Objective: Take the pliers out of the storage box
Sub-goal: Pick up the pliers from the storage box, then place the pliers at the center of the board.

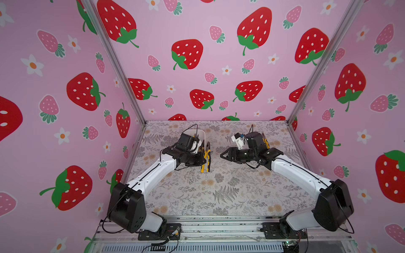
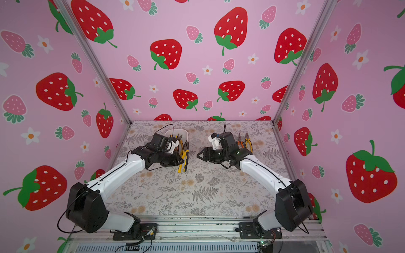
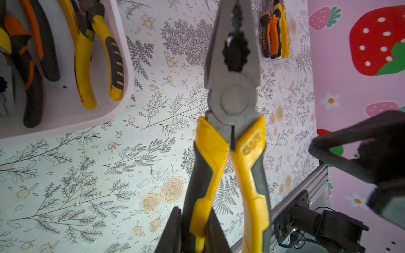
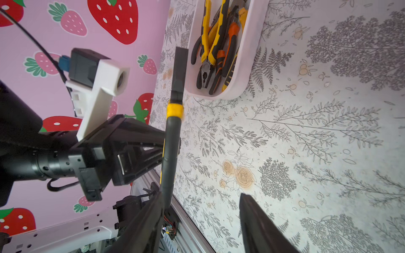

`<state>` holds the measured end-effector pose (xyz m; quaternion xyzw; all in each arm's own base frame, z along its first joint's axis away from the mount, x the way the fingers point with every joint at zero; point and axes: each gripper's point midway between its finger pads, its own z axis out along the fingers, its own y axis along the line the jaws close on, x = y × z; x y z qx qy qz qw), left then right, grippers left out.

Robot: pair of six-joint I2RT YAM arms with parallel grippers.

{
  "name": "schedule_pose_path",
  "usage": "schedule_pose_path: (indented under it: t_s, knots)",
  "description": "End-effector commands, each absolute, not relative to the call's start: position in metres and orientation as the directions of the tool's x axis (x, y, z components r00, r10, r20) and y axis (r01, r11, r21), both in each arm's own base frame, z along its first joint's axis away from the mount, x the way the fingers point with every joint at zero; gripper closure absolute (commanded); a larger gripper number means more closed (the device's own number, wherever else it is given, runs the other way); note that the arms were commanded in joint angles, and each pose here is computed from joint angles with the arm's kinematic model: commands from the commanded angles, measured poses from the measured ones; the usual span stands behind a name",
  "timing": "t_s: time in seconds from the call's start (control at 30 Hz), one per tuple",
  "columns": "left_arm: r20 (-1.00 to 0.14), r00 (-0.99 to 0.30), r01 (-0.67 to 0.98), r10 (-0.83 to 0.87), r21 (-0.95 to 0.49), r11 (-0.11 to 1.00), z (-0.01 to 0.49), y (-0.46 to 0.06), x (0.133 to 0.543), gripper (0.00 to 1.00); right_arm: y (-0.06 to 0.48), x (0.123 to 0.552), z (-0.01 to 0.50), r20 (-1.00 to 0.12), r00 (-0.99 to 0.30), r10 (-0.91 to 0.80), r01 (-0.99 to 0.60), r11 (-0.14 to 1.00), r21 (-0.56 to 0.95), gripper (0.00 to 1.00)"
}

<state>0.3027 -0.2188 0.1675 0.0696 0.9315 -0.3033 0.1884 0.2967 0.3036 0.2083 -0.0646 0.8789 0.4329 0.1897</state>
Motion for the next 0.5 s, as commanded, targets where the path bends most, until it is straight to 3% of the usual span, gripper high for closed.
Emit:
schedule_pose_path:
  t_s: [0.0,0.47]
  knots:
    - [-0.443,-0.896,0.302,0.004,-0.604,0.738,0.191,-0.239,0.297,1.00,0.315,0.300,0.219,-0.389,-0.920,0.049,-0.291,0.580,0.761,0.41]
    - [-0.443,-0.896,0.321,0.017,-0.623,0.713,0.181,-0.262,0.274,1.00,0.333,0.300,0.204,-0.355,-0.934,0.029,-0.273,0.581,0.767,0.42]
